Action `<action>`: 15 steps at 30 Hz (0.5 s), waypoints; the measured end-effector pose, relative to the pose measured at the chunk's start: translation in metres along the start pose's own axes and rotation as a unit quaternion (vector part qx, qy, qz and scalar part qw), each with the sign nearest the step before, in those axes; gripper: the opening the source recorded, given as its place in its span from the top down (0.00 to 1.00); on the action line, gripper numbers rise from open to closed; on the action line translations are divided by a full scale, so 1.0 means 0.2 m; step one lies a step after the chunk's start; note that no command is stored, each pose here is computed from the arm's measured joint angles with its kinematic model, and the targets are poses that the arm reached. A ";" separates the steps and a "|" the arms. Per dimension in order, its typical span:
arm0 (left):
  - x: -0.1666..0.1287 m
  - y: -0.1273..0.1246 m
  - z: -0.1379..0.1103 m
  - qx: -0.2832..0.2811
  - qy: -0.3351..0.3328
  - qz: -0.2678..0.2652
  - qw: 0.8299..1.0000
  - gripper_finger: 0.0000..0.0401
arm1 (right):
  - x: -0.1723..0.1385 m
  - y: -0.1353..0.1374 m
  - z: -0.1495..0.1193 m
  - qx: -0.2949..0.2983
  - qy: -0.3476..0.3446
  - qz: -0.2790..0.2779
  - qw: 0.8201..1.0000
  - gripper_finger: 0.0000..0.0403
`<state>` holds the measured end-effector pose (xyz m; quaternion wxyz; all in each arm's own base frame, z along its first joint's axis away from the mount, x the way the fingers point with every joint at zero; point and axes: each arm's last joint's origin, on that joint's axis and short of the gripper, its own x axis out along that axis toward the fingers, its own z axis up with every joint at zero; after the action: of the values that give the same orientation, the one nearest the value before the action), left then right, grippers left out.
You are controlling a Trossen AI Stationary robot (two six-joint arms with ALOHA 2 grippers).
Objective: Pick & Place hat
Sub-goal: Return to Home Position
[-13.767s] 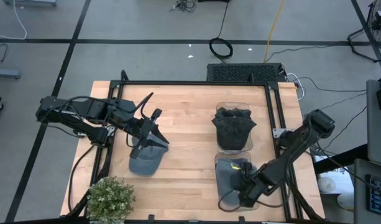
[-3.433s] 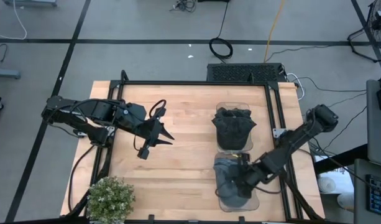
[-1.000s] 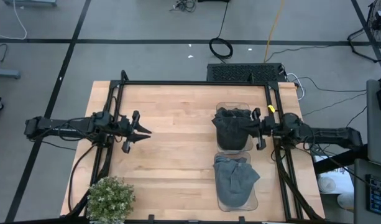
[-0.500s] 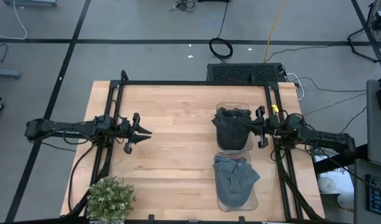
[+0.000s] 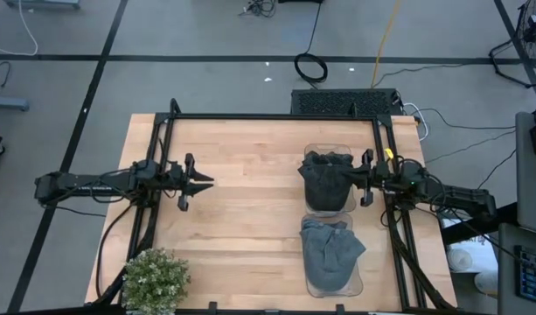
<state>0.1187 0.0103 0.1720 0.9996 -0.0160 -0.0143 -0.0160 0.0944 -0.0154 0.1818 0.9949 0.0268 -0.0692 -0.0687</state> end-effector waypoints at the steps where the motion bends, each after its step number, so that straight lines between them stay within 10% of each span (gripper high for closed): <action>1: 0.00 0.00 0.00 -0.001 -0.001 0.002 1.000 0.79 | 0.00 0.00 0.00 -0.002 0.002 0.000 1.000 1.00; 15: -0.10 0.06 -0.03 -0.007 0.033 0.043 0.999 0.79 | 0.00 0.00 -0.01 -0.031 0.015 -0.002 0.999 1.00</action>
<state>0.0997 0.0227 0.1658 0.9992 -0.0229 0.0191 0.0264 0.0948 -0.0156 0.1788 0.9960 -0.0026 -0.0519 -0.0725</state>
